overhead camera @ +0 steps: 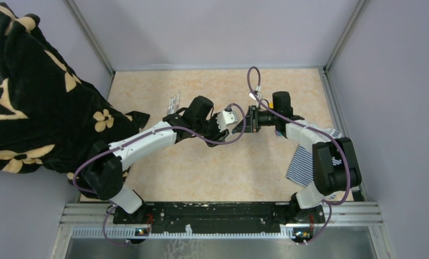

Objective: Open the pen caps
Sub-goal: Open the pen cap from the pen.

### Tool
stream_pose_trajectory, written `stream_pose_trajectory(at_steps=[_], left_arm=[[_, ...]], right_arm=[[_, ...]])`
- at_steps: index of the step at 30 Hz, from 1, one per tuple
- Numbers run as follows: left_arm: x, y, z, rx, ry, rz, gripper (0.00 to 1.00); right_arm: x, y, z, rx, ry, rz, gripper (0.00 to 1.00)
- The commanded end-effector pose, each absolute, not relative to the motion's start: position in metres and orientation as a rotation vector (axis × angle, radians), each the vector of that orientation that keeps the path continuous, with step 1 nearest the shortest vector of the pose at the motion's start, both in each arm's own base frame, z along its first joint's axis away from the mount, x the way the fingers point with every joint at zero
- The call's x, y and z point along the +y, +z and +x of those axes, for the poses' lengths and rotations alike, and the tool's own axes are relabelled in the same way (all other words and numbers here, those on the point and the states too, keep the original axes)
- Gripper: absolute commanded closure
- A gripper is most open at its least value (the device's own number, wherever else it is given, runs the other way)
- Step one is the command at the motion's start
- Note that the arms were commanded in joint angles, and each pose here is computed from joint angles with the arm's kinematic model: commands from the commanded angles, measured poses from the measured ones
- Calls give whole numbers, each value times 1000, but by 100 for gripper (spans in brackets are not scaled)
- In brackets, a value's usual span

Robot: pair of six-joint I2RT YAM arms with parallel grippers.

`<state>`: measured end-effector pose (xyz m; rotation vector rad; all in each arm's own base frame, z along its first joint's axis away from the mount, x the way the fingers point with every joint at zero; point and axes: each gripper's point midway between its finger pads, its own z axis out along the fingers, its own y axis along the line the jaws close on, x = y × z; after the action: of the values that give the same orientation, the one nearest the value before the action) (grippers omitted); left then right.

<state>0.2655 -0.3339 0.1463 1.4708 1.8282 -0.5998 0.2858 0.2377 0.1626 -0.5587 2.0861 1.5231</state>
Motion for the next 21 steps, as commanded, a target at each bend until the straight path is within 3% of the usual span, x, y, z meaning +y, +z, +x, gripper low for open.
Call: stream_pose_trajectory(at_steps=[1,7,12,17,20,21], left_arm=[[-342,151,261,1801,-655,1487,44],[-344,144,260,1814,-652,1502,44],[-344,140,259,1828,-657,1506,52],[-343,141,261,1828,-647,1497,74],[-341,139,265,1839,-612,1484,98],[-340,138,267,1842,-598,1480,100]], right_arm=[[246,191,287,1961,1536,-668,100],[248,197,280,1929,1582,-688,100],[248,197,278,1925,1598,-694,100],[247,194,279,1934,1583,-691,100],[247,194,279,1938,1579,-690,100],[247,193,279,1941,1577,-690,100]])
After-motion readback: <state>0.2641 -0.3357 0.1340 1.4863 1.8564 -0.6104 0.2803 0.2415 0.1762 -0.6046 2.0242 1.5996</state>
